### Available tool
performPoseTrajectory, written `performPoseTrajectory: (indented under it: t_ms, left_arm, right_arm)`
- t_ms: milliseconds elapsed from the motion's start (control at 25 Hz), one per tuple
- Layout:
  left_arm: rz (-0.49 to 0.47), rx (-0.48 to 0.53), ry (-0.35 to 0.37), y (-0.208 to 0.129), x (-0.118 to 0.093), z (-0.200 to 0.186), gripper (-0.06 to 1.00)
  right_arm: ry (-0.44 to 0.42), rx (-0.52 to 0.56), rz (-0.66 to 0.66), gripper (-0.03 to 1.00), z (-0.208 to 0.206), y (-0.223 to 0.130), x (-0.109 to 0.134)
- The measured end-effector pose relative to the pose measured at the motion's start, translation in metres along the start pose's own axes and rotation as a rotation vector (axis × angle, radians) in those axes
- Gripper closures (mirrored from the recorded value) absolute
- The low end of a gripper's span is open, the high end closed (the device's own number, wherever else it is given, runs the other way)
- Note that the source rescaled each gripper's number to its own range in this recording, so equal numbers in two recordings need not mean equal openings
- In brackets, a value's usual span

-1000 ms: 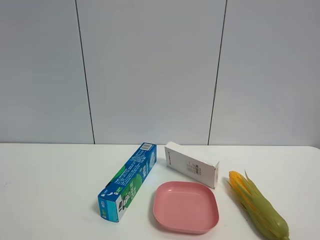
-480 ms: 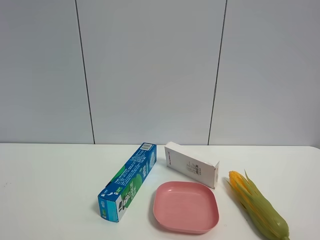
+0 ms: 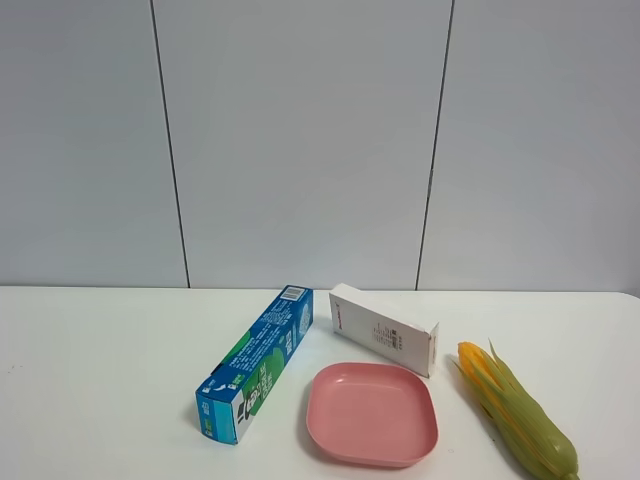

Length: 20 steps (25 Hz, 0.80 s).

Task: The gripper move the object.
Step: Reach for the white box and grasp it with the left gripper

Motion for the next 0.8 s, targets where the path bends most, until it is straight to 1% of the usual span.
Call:
performPoseTrajectory:
  t_ms: [80, 120, 240, 400, 480, 600, 800]
  left_arm:
    - [-0.035, 0.003, -0.041, 0.012, -0.006, 0.005, -0.06]
    - [-0.038, 0.004, -0.049, 0.019, -0.007, 0.008, -0.06]
    - [-0.017, -0.002, -0.068, 0.038, -0.01, 0.016, -0.06]
    - [0.028, 0.01, -0.122, 0.058, -0.017, 0.03, -0.06]
    - [0.058, 0.02, -0.166, 0.065, -0.022, 0.037, -0.06]
    - [0.112, 0.042, -0.226, 0.072, -0.029, 0.051, -0.06]
    - [0.192, 0.078, -0.305, 0.076, -0.034, 0.076, -0.06]
  right_arm:
    - [0.0, 0.0, 0.0, -0.03, 0.0, 0.0, 0.0]
    - [0.0, 0.0, 0.0, -0.03, 0.0, 0.0, 0.0]
    - [0.0, 0.0, 0.0, -0.03, 0.0, 0.0, 0.0]
    - [0.0, 0.0, 0.0, -0.03, 0.0, 0.0, 0.0]
    - [0.0, 0.0, 0.0, -0.03, 0.0, 0.0, 0.0]
    - [0.0, 0.0, 0.0, -0.03, 0.0, 0.0, 0.0]
    - [0.0, 0.0, 0.0, -0.03, 0.0, 0.0, 0.0]
Point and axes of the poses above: a point on each arm's last joint axis where the gripper is mounted, z pointing out along that axis toward the gripper, x along the wrist's bending axis when the last joint is at zero, y = z × x, the point moved 7 cm from there along z, pointing out along that axis toward the gripper, and after that the axes turned 4 degrees about z, right-handed, at the moved point
